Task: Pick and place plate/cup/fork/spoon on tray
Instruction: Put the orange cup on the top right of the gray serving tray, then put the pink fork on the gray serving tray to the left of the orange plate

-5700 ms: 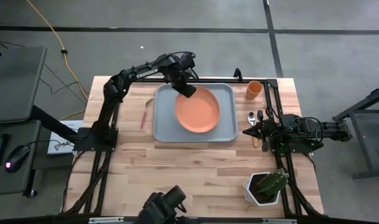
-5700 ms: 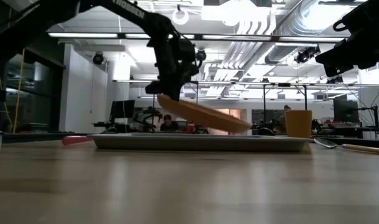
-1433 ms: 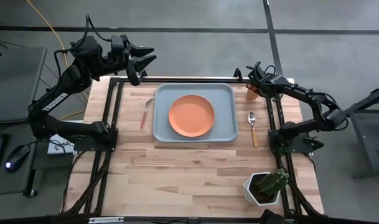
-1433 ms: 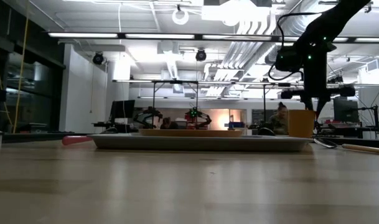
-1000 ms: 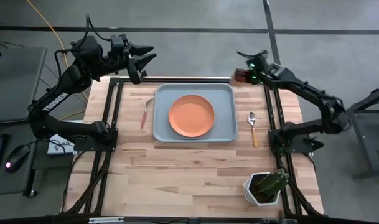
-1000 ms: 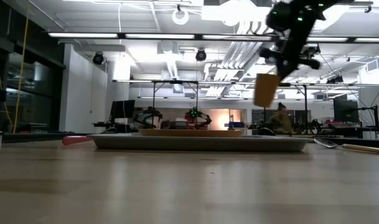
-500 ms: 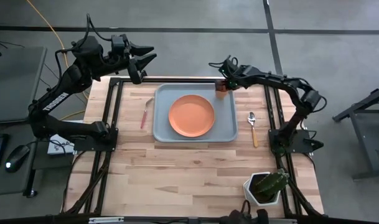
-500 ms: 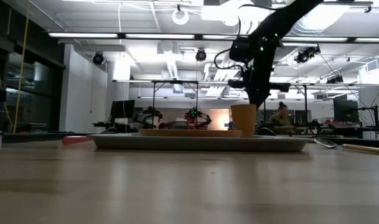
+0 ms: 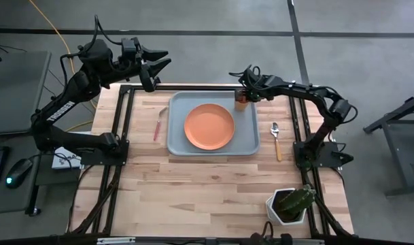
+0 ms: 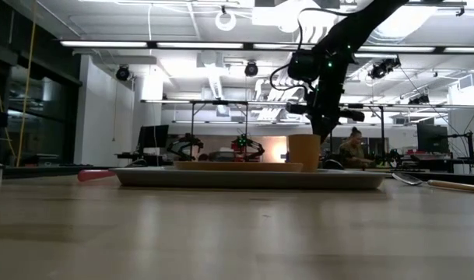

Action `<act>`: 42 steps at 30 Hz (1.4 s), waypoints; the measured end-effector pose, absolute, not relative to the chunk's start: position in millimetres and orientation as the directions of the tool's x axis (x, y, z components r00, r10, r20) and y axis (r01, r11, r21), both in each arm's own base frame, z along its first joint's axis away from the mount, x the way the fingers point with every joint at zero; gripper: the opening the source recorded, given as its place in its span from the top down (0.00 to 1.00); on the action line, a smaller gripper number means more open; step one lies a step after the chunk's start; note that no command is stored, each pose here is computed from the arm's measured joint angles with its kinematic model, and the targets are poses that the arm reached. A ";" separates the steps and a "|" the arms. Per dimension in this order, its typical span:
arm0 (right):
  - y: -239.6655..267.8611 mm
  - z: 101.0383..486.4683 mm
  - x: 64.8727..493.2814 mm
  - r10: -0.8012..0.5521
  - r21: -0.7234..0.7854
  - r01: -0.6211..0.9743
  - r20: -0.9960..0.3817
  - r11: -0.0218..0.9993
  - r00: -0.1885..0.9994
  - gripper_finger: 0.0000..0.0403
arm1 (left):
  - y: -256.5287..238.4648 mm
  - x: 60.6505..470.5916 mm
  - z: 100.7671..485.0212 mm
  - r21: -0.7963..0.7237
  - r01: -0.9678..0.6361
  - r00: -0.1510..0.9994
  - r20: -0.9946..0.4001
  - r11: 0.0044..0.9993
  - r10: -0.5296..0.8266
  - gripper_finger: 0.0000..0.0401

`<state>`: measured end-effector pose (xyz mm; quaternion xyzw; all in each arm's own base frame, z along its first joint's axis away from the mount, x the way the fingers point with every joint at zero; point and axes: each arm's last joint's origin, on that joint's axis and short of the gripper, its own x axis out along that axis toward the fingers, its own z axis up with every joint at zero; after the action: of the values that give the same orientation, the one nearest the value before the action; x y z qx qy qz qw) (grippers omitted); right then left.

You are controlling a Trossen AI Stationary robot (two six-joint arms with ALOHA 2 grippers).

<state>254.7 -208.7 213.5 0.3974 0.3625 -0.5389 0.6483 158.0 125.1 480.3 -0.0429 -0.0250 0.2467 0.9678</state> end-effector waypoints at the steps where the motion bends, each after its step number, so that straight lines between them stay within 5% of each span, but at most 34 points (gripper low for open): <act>1: -208.8 213.5 254.7 -0.410 0.127 0.987 -0.898 0.100 0.157 0.99 | 125.1 158.0 480.3 -0.095 -0.475 0.877 0.027 0.875 0.480 0.64; 12: -207.7 214.4 253.9 -0.392 0.127 0.987 -0.906 0.103 0.158 0.67 | 125.1 158.0 480.3 -0.095 -0.475 0.877 0.027 0.875 0.479 0.64; 19: -208.6 257.2 250.2 -0.471 0.112 0.978 -0.863 0.174 0.182 0.47 | 125.1 158.0 480.3 -0.095 -0.475 0.877 0.027 0.875 0.479 0.64; 27: -177.8 312.0 215.8 -0.482 0.103 0.947 -0.841 0.303 0.246 0.43 | 124.9 157.9 474.7 -0.107 -0.477 0.878 -0.031 0.872 0.477 0.64; 33: -137.8 304.7 181.7 -0.443 0.098 0.947 -0.866 0.305 0.232 0.44 | 129.5 163.0 453.0 -0.235 -0.515 0.853 -0.231 0.824 0.468 0.64; 37: -117.9 287.6 170.1 -0.417 0.198 0.939 -0.856 0.282 0.306 0.44 | 135.5 164.0 419.7 -0.238 -0.690 0.681 -0.531 0.683 0.504 0.64; 42: -108.9 275.3 165.2 -0.445 0.278 0.921 -0.812 0.274 0.378 0.44 | 141.4 167.4 372.3 -0.079 -0.879 0.297 -0.863 0.471 0.409 0.64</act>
<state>165.2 -108.9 275.3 0.3845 0.3095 -0.4641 0.7355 167.4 141.4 372.3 -0.2858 0.4108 0.4275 0.7529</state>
